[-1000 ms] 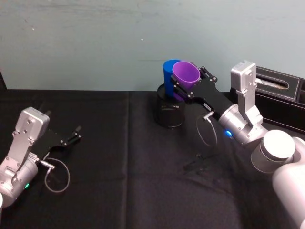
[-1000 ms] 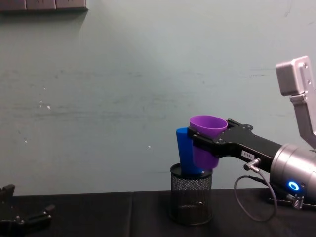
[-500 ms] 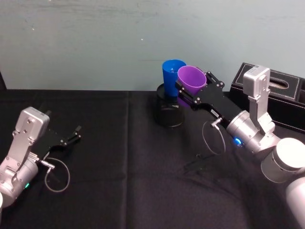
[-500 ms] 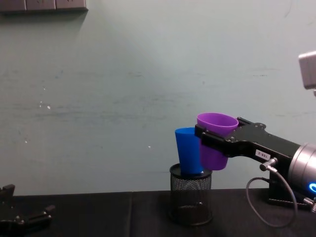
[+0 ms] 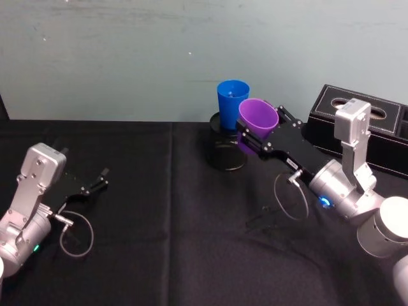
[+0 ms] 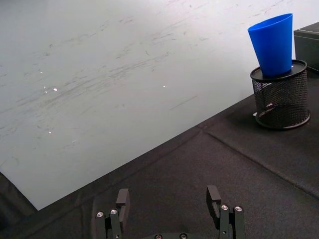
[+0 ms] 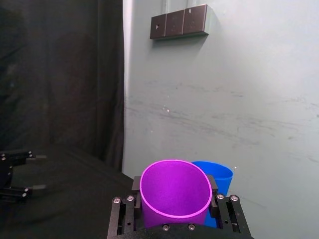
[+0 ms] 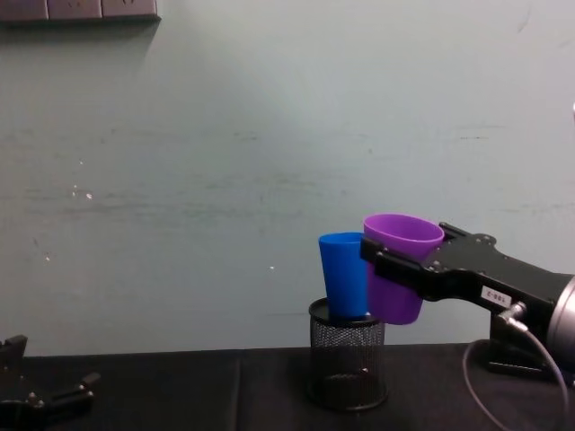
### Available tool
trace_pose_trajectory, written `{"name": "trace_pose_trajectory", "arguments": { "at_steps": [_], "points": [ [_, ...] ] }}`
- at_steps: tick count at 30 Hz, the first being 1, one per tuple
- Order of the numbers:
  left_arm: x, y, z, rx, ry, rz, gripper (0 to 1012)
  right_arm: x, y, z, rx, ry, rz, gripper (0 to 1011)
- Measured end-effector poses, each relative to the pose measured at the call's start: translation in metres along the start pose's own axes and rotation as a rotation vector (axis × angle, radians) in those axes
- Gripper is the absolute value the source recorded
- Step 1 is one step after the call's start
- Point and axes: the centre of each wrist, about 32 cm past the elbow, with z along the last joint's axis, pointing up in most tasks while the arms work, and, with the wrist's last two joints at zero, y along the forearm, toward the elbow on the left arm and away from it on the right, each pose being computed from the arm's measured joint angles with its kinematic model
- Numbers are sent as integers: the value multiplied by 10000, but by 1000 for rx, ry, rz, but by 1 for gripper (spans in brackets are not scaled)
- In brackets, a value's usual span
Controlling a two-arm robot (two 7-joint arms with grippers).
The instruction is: Pick up one cup with a gripper and tap it against the other cup.
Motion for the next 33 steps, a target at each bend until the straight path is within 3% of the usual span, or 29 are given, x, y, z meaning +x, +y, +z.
{"name": "trace_pose_trajectory", "arguments": {
  "at_steps": [17,28,33],
  "points": [
    [0,0,0,0,0,0,1011,-61,-231,-10,-16,20,-12,734],
    [0,0,0,0,0,0,1011,-93,-449,-78,-30,43,-63,734],
    [0,0,0,0,0,0,1011,-95,-461,-80,-30,43,-66,734]
  ]
}}
